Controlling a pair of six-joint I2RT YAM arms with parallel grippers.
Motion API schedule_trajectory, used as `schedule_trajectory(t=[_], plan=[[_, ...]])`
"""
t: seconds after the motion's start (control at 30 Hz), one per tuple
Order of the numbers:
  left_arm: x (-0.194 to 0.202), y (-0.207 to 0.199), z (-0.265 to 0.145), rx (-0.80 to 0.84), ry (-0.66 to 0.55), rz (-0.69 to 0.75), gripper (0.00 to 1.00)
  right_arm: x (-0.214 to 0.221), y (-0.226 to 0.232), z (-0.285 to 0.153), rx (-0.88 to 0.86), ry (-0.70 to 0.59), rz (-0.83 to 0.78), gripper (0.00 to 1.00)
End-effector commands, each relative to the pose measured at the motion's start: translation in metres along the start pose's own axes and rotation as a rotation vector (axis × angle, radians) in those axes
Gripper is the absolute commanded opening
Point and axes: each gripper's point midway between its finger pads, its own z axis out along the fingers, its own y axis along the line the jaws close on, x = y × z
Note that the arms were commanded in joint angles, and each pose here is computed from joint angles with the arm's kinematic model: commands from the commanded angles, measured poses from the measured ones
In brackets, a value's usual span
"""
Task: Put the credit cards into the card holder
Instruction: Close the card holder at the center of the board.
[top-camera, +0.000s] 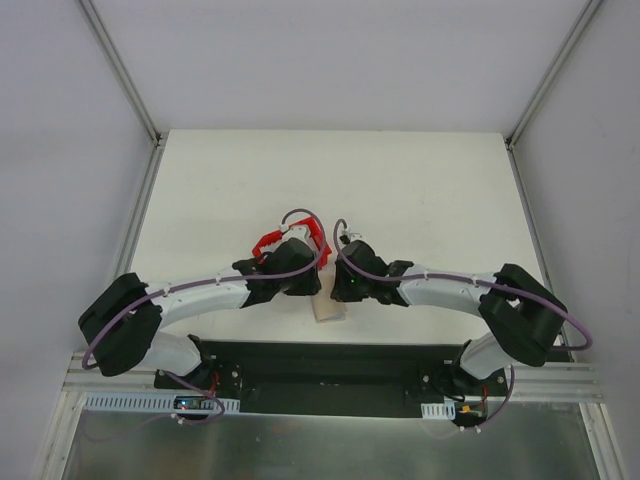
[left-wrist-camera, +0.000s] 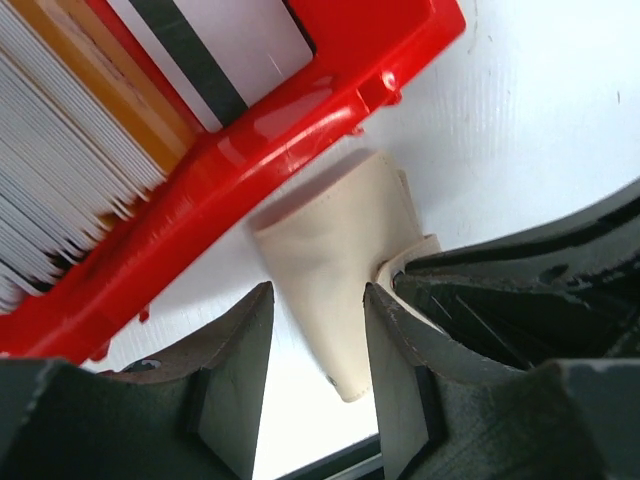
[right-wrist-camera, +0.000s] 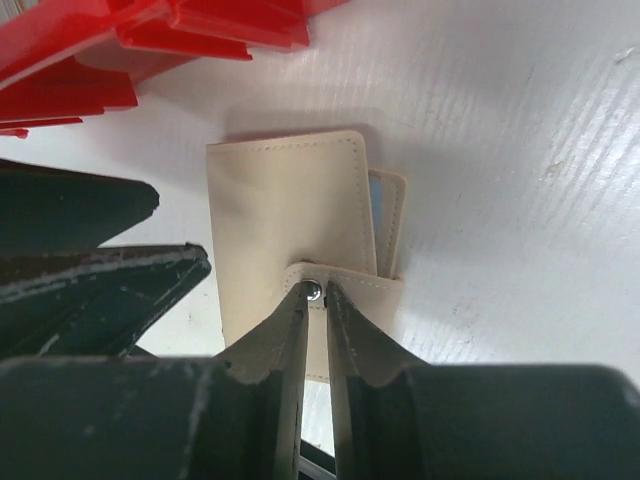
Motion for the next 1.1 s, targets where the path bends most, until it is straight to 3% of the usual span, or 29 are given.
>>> schedule_trajectory(t=[0.0,0.5,0.77,1.07], plan=[[-0.004,0.001,0.009,-0.026,0.015,0.039,0.4,-0.01,-0.013,-0.006,0.042,-0.065,0.014,0.16],[0.014,0.005,0.016,-0.021,0.08,0.06,0.38,-0.022,-0.01,-0.025,-0.012,-0.144,0.01,0.19],[0.001,-0.013,0.019,0.025,0.071,0.088,0.39,-0.021,-0.011,-0.021,-0.008,-0.125,0.009,0.19],[0.017,-0.01,0.029,0.02,0.134,0.116,0.36,-0.023,-0.006,-0.01,-0.042,-0.098,0.003,0.17]])
